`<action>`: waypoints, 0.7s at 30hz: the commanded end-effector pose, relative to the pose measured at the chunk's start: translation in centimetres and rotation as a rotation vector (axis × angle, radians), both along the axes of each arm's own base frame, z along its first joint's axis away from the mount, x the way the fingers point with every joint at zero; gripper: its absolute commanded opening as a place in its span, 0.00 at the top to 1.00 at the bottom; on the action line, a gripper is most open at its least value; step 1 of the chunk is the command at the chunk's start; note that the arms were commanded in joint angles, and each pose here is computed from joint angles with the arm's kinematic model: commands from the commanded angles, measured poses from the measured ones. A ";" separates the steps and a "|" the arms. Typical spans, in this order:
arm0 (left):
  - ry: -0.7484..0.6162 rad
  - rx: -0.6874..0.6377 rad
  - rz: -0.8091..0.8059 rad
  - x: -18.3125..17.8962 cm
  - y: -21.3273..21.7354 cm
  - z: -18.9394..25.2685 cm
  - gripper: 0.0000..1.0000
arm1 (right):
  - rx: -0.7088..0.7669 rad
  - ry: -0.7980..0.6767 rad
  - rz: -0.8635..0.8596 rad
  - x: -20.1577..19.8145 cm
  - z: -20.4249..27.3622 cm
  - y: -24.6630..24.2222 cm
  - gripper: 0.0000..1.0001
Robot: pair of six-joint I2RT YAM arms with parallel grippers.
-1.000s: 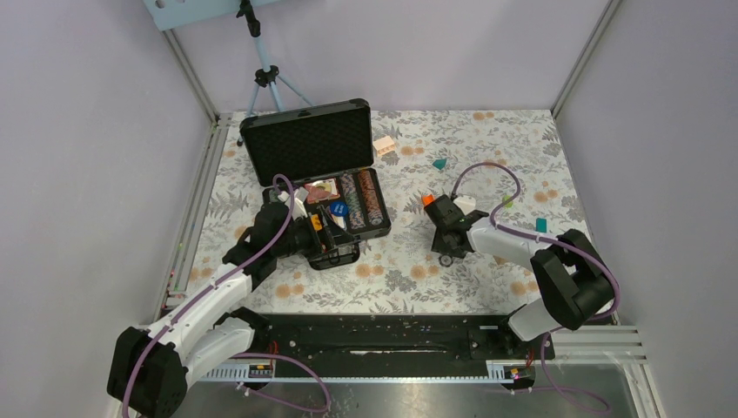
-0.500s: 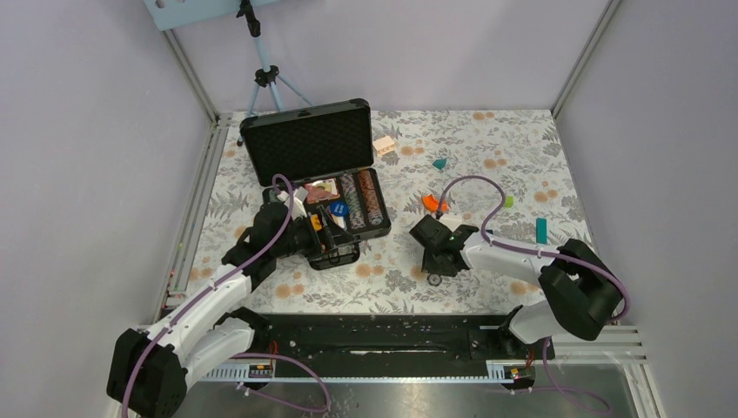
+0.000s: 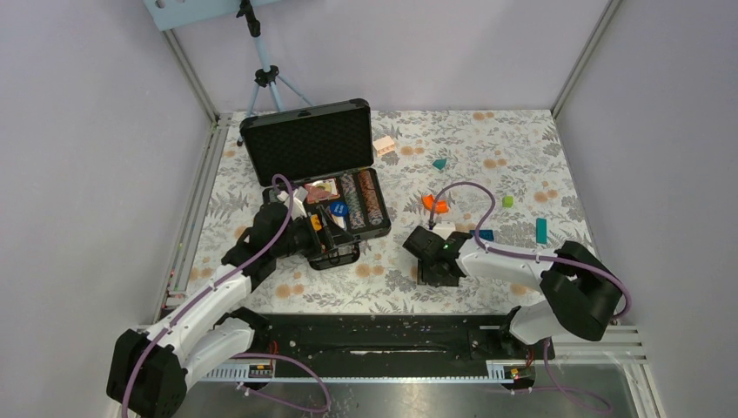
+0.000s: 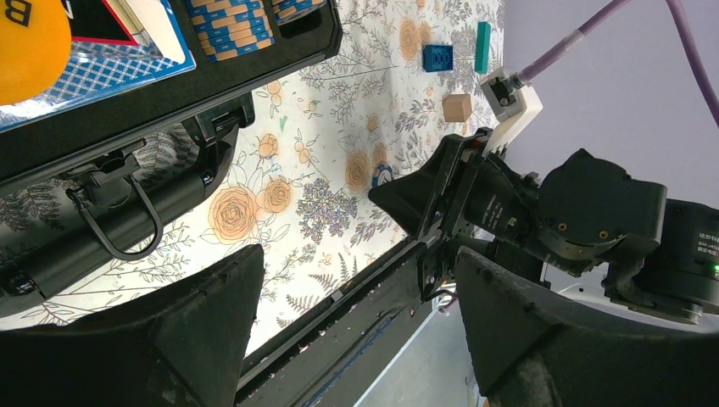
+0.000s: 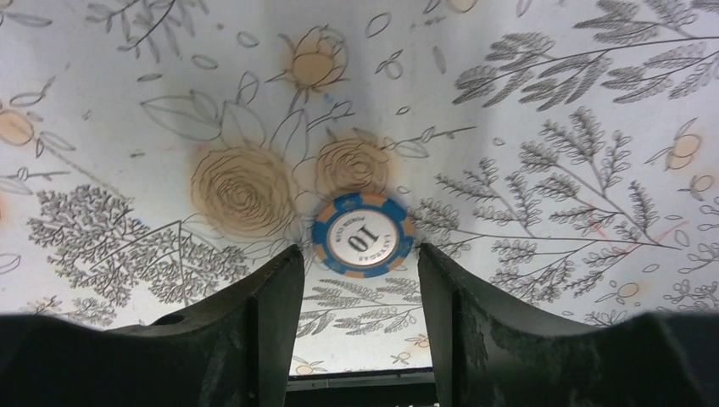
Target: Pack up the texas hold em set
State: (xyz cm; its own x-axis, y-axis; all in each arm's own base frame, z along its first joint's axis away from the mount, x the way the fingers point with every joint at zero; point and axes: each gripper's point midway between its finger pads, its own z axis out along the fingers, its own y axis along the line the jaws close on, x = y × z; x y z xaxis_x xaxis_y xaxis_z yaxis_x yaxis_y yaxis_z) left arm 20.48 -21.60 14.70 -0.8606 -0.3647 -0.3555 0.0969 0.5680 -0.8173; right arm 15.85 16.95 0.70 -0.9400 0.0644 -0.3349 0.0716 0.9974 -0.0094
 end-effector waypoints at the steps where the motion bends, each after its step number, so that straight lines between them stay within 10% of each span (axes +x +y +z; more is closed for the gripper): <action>1: -0.044 -0.037 -0.018 -0.1 -0.4 1.4 0.18 | -0.053 0.122 0.011 -3.3 -1.7 -0.4 0.41; 21: -0.044 -0.029 -0.014 0.0 -0.3 1.3 0.18 | -0.150 0.046 -0.015 -0.9 -2.6 -1.6 0.38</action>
